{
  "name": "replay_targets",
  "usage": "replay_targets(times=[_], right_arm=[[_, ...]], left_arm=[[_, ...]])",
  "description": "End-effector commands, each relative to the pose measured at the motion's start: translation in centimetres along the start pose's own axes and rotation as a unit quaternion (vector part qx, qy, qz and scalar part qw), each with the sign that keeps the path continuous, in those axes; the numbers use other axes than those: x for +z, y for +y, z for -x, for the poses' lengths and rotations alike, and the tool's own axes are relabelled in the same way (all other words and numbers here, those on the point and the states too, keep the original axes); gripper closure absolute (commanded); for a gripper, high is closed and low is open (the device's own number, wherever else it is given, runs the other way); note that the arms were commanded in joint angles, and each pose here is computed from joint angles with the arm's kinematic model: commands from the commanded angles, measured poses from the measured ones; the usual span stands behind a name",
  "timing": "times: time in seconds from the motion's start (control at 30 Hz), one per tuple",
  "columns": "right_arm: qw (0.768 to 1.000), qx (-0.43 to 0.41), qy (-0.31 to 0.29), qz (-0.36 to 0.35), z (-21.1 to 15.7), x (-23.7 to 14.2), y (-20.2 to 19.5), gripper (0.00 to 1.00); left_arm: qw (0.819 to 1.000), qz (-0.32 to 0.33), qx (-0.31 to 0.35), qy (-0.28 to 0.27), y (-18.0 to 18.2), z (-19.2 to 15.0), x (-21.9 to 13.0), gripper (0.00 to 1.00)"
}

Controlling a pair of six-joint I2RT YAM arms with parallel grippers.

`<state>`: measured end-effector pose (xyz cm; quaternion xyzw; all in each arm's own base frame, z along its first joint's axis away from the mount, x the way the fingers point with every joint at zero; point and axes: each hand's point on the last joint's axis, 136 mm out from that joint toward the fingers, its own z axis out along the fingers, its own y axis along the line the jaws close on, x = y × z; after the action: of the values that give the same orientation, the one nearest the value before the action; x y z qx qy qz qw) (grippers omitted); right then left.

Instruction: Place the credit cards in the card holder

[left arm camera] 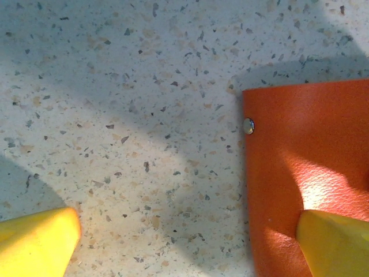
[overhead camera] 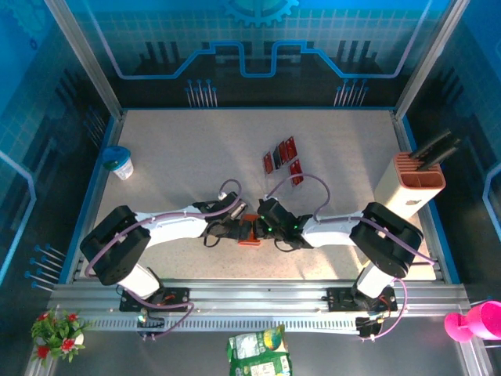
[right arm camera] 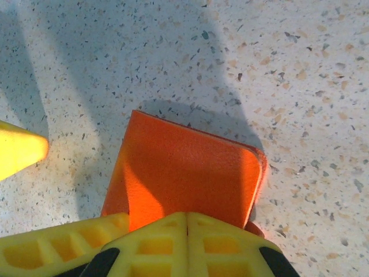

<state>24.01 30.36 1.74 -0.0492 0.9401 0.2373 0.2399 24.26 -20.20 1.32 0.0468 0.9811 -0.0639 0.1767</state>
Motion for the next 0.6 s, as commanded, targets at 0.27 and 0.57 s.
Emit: replay_targets(times=[0.27,0.57], right_arm=[[0.976,-0.025,0.171,-0.129,-11.0,0.2,-7.8,1.0],[0.988,-0.021,0.143,-0.063,-6.7,-0.3,-4.1,0.94]], left_arm=[[0.998,0.018,-0.006,0.056,1.4,-3.9,2.2,0.01],[0.998,0.015,-0.011,0.055,1.4,-4.0,2.0,0.01]])
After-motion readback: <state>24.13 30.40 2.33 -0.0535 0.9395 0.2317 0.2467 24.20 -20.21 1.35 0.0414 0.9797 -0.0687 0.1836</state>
